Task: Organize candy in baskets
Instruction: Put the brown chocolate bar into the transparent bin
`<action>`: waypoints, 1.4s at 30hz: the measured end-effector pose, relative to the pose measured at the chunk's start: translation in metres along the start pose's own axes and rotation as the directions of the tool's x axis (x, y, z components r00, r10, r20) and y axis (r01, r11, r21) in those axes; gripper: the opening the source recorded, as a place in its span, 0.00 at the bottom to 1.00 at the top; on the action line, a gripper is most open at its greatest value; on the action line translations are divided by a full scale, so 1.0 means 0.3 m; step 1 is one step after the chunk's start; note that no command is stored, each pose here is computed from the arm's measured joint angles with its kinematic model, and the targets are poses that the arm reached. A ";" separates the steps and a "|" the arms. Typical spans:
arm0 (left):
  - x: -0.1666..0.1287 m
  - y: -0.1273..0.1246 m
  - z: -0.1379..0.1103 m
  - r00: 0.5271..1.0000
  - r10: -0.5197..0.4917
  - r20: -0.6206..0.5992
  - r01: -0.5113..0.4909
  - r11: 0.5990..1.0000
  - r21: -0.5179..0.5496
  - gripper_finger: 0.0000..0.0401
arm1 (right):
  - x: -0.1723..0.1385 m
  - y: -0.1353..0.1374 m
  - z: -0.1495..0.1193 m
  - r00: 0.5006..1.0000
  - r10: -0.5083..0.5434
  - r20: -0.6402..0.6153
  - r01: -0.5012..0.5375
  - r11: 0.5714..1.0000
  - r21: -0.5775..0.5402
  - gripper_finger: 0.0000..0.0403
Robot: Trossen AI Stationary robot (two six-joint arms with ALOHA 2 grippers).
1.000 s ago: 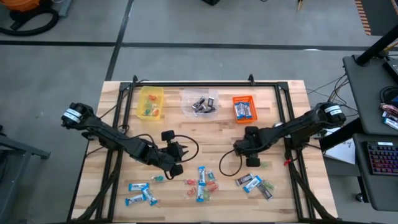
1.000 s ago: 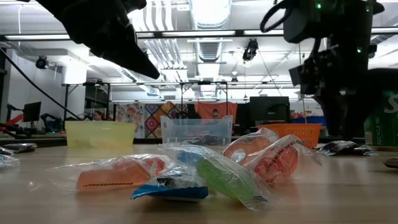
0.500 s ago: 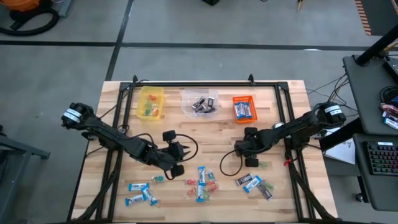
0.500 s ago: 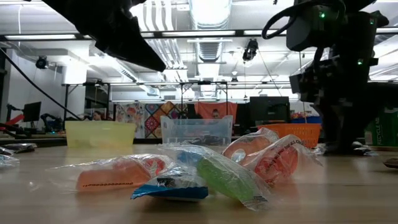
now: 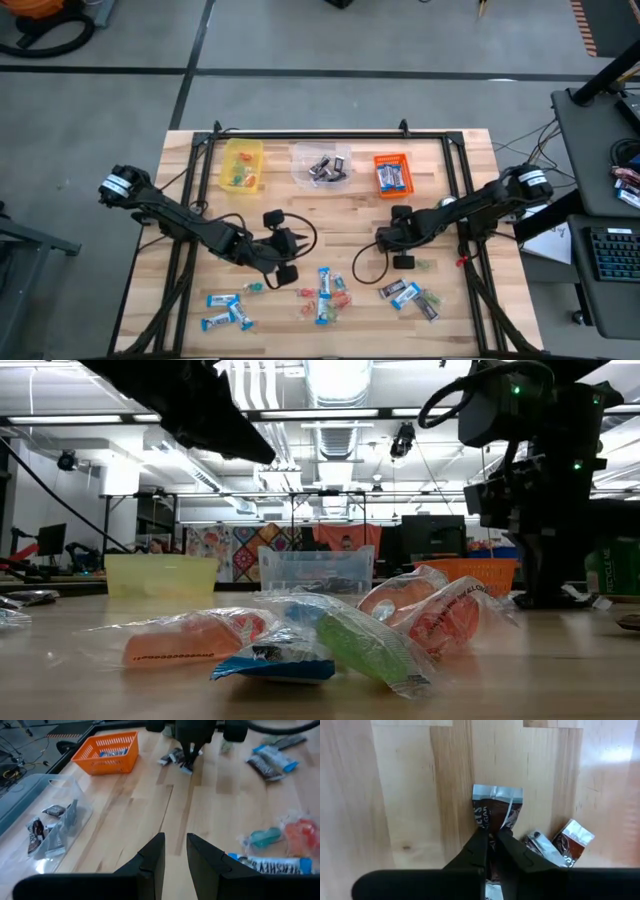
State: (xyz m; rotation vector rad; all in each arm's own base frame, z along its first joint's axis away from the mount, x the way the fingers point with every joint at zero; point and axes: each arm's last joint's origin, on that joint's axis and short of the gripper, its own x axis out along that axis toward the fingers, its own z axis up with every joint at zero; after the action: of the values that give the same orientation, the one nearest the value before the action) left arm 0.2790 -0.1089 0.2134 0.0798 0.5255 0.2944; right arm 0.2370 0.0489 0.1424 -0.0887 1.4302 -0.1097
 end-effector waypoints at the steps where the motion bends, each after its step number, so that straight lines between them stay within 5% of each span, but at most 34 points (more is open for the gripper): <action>1: 0.000 -0.001 0.005 1.000 -0.003 0.012 0.003 1.000 -0.010 0.16 | -0.007 -0.001 -0.001 1.000 0.004 0.008 -0.004 1.000 0.001 0.03; 8: -0.012 -0.025 0.006 0.999 -0.031 0.037 0.031 0.999 -0.014 0.16 | -0.080 -0.005 0.034 0.979 0.045 0.198 -0.051 0.998 0.022 0.03; 12: -0.022 -0.030 0.008 0.998 -0.035 0.044 0.036 0.999 -0.013 0.16 | -0.126 -0.008 0.086 0.913 0.070 0.402 -0.083 0.996 0.017 0.03; 19: -0.063 -0.048 0.018 0.997 -0.067 0.049 0.067 0.998 -0.006 0.16 | -0.194 -0.086 0.207 0.673 -0.133 0.728 0.083 0.991 0.104 0.03; 26: -0.121 -0.045 0.038 0.996 -0.049 -0.077 0.045 0.998 -0.047 0.16 | -0.215 -0.283 0.281 0.457 -0.360 0.813 0.147 0.932 0.330 0.03; 32: -0.160 -0.005 0.015 0.958 0.057 -0.282 -0.103 0.983 -0.153 0.16 | -0.155 -0.435 0.297 0.451 -0.390 0.803 0.082 0.914 0.397 0.03; 42: -0.199 0.063 -0.063 0.844 0.220 -0.489 -0.382 0.886 -0.263 0.16 | -0.066 -0.557 0.357 0.500 -0.443 0.744 0.014 0.863 0.504 0.03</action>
State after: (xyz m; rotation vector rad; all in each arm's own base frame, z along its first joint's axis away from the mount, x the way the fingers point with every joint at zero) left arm 0.2153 -0.1085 0.2287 -0.2646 0.9152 0.7309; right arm 0.3366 -0.1148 0.1980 0.0407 0.3452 -0.5523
